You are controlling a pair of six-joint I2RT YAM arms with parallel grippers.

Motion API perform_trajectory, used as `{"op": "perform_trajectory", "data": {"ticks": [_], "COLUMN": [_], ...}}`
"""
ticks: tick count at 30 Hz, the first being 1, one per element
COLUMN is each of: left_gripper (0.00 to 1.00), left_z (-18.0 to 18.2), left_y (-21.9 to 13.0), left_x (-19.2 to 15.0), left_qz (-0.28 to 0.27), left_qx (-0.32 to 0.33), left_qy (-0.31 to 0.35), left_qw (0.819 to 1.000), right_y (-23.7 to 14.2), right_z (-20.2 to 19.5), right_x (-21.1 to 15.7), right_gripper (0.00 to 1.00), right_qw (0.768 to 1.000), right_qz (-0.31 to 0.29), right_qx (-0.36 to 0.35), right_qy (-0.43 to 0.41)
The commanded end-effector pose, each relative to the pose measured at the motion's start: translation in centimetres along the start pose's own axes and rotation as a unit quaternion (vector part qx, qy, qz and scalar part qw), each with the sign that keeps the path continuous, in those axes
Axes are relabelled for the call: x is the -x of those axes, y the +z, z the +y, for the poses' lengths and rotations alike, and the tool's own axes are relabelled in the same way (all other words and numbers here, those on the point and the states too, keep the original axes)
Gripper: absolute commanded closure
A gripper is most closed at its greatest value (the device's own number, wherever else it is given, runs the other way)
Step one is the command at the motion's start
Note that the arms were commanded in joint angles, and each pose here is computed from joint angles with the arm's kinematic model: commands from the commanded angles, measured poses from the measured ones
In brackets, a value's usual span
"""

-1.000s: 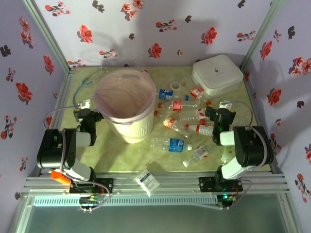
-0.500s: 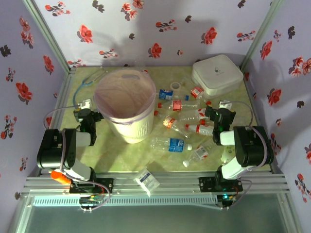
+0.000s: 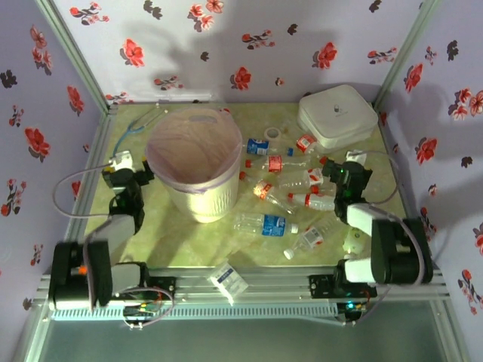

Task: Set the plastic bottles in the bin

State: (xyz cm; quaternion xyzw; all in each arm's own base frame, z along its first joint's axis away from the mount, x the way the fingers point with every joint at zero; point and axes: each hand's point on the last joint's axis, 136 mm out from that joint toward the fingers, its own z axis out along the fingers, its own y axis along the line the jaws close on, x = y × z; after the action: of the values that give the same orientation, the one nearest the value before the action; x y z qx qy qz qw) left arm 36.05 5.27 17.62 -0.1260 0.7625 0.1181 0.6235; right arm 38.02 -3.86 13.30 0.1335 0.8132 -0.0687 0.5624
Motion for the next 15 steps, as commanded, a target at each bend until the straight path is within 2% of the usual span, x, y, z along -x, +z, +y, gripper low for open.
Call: {"op": "perform_trajectory", "data": {"ticks": [1, 4, 6, 11, 15], "left_gripper": [0.0, 0.0, 0.0, 0.0, 0.0], "left_z": [3.9, 6.2, 7.0, 5.5, 3.8], "left_y": [-2.4, -5.6, -7.7, -10.3, -12.0], "left_x": [0.8, 0.9, 1.2, 4.2, 7.9], "left_qz": [0.05, 0.101, 0.13, 0.166, 0.176], "left_qx": [0.093, 0.14, 0.152, 0.09, 0.028], "left_qy": [-0.005, -0.061, -0.101, -0.126, -0.136], "left_qw": [0.994, 0.983, 0.975, 0.974, 0.974], "right_y": [-2.2, -5.3, -7.3, -10.2, -10.3], "right_z": [-1.5, -5.2, -6.7, -8.3, -8.5], "right_x": [1.9, 1.5, 0.5, -2.6, -5.7], "right_gripper": [0.01, 0.01, 0.01, 0.01, 0.01], "right_qw": [0.998, 0.977, 0.958, 0.93, 0.909], "right_qz": [0.049, 0.157, 0.224, 0.306, 0.353], "right_qx": [-0.046, -0.144, -0.171, -0.185, -0.173], "right_qy": [0.013, 0.029, 0.046, 0.085, 0.138]}}
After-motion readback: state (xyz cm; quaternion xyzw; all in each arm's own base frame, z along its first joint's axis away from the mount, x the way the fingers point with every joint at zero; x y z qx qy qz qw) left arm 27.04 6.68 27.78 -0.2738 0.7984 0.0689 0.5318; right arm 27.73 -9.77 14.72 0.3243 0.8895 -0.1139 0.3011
